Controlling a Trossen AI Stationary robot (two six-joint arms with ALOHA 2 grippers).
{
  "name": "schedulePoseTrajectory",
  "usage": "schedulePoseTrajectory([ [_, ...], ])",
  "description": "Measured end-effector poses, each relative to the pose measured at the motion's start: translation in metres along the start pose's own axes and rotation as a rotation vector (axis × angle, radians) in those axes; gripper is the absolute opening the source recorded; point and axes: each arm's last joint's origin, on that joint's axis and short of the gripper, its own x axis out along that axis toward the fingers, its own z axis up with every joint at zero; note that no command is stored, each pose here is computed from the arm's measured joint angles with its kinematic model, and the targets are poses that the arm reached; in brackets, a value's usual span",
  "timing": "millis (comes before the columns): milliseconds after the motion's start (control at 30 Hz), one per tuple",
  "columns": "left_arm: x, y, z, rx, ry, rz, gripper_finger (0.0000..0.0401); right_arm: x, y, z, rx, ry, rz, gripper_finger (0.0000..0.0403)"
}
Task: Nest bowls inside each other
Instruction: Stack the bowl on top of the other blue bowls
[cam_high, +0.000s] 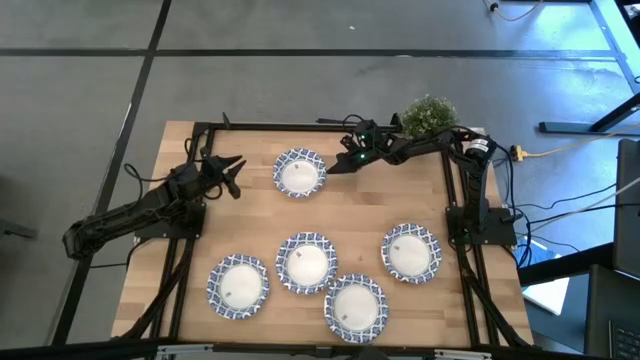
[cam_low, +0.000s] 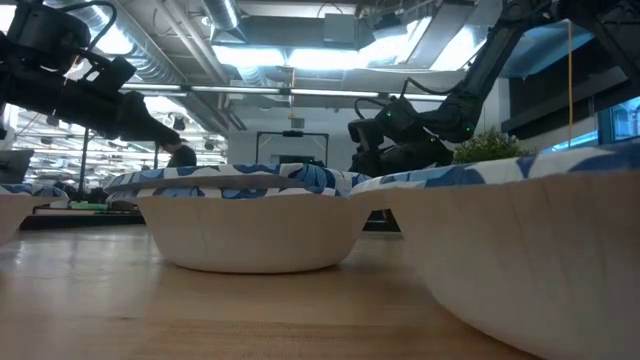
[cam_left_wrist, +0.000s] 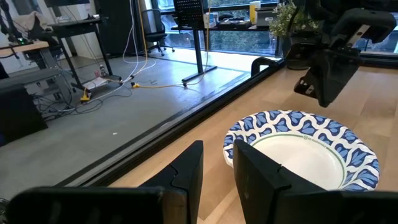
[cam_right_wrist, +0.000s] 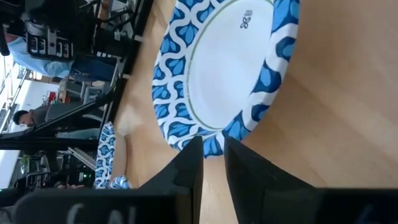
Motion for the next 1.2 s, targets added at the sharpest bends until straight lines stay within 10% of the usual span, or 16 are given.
schedulePoseTrajectory([
  [1200, 0.0, -0.0003, 0.0001, 0.001, -0.001, -0.011, 0.0082, 0.0003, -0.0013, -0.0003, 0.01, -0.018, -0.033, 0.0068],
])
